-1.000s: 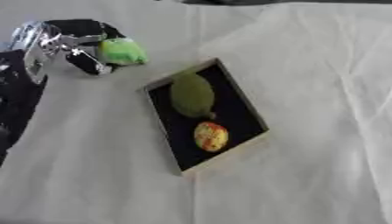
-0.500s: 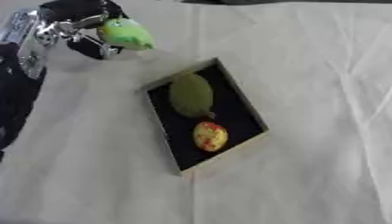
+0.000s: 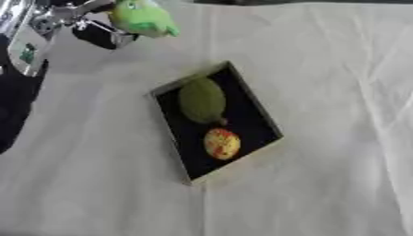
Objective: Pick up objects on the table and place them in the box.
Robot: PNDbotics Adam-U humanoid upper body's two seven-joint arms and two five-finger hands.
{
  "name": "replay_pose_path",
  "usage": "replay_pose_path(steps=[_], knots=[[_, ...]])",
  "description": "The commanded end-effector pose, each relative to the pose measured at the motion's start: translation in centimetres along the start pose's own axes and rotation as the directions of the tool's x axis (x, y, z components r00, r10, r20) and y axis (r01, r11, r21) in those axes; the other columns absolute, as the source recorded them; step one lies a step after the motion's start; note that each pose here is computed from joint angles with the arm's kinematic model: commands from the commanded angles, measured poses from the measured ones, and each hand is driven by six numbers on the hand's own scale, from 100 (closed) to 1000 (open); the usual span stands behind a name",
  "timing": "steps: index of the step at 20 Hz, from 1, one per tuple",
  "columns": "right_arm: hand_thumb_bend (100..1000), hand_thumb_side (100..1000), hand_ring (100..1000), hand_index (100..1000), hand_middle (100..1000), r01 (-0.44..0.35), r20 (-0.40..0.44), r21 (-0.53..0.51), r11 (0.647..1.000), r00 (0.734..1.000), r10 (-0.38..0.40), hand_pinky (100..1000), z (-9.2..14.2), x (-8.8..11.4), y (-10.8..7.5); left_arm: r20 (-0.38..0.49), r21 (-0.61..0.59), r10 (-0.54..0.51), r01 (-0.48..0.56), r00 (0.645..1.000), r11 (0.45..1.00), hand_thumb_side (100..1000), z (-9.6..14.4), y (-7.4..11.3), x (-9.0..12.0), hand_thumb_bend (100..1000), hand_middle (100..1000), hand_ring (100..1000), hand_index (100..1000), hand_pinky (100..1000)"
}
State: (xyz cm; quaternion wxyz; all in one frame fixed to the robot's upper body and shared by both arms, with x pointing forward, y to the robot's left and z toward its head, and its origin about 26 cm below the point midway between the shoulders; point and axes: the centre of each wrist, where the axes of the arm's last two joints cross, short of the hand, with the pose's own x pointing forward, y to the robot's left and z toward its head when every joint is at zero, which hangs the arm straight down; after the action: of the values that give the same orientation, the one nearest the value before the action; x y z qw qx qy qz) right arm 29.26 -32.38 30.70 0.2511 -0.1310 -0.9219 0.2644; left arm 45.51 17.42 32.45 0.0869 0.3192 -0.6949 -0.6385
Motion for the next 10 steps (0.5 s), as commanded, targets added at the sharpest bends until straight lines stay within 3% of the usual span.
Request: replay_pose_path(steps=[1, 5, 10], knots=[[100, 470, 894, 749, 612, -0.02, 0.033, 0.003, 1.0, 0.999, 0.02, 906, -0.5, 0.8, -0.6, 0.107, 0.022, -0.024, 0.021, 0.994, 1.0, 205, -1.0, 1.5, 1.9, 100, 533, 585, 701, 672], [100, 470, 894, 748, 612, -0.018, 0.033, 0.003, 1.0, 0.999, 0.018, 906, -0.6, 0.8, -0.6, 0.189, -0.047, 0.014, -0.005, 0.982, 0.999, 233, -2.2, -0.2, 3.6, 100, 533, 582, 700, 669], [100, 470, 895, 748, 612, -0.018, 0.032, 0.003, 1.0, 0.999, 0.018, 906, -0.5, 0.8, -0.6, 0.193, -0.116, 0.055, -0.033, 0.98, 0.993, 244, -2.5, -2.1, 4.5, 100, 544, 592, 709, 684]])
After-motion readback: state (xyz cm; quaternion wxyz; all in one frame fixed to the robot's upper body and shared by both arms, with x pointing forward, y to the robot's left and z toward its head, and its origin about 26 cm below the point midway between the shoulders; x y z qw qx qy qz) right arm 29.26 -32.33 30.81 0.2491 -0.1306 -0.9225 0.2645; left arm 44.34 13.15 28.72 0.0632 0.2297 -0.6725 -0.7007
